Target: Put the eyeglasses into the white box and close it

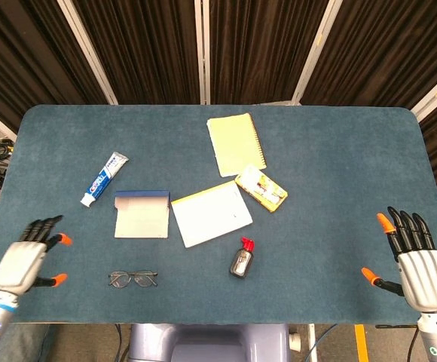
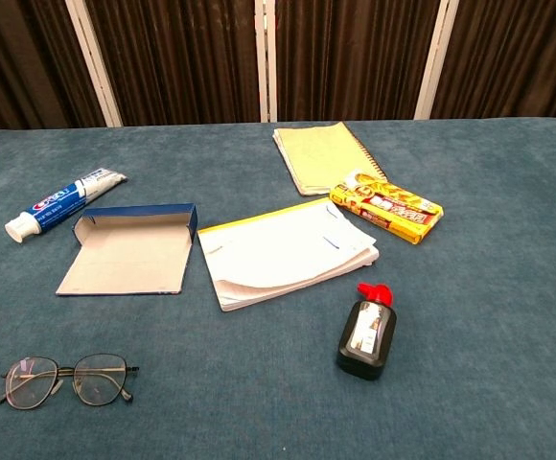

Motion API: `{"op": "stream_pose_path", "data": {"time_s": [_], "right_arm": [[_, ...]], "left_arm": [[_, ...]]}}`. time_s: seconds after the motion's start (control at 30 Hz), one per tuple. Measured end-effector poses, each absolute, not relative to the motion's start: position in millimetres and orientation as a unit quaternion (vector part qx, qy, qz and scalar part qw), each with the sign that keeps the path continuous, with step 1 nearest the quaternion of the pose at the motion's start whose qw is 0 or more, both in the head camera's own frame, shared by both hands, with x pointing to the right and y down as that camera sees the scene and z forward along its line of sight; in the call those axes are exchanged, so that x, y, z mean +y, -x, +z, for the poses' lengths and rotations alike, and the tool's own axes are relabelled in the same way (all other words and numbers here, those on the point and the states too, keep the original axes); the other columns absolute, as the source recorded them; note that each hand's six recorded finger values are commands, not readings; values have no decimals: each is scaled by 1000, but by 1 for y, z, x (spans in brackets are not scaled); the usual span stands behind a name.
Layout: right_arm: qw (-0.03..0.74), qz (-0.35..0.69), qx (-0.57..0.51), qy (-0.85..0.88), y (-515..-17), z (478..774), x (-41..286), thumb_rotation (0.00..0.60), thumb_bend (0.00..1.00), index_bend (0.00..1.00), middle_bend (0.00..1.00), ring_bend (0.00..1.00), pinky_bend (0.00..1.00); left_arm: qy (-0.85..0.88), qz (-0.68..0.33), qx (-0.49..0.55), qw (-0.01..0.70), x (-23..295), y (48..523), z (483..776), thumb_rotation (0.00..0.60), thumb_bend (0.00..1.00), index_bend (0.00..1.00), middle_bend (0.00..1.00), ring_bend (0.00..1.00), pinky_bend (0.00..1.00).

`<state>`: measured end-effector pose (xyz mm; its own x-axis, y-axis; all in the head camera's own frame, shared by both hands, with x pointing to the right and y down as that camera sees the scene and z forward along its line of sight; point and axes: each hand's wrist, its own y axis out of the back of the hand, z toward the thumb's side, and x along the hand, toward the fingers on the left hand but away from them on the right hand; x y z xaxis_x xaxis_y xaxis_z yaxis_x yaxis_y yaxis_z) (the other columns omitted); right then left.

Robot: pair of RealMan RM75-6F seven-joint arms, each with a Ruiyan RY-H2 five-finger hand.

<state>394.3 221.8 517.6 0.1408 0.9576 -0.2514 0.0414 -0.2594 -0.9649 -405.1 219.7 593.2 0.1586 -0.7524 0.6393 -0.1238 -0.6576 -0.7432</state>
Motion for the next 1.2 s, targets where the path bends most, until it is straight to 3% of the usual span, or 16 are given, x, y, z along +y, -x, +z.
{"op": "stream_pose_path", "data": {"time_s": [0.17, 0.43, 1.2], "right_arm": [[447, 512, -407, 611, -394, 520, 223, 600, 0, 0, 0, 0, 0], [445, 512, -406, 612, -394, 520, 224, 600, 0, 0, 0, 0, 0], [440, 510, -410, 615, -397, 518, 222, 600, 0, 0, 0, 0, 0]], "left_arm": [[719, -580, 282, 260, 215, 373, 620, 600, 288, 475, 0, 0, 0], [736, -586, 247, 232, 222, 331, 639, 600, 378, 474, 0, 0, 0], [744, -596, 210, 220, 245, 295, 671, 600, 383, 475, 0, 0, 0]]}}
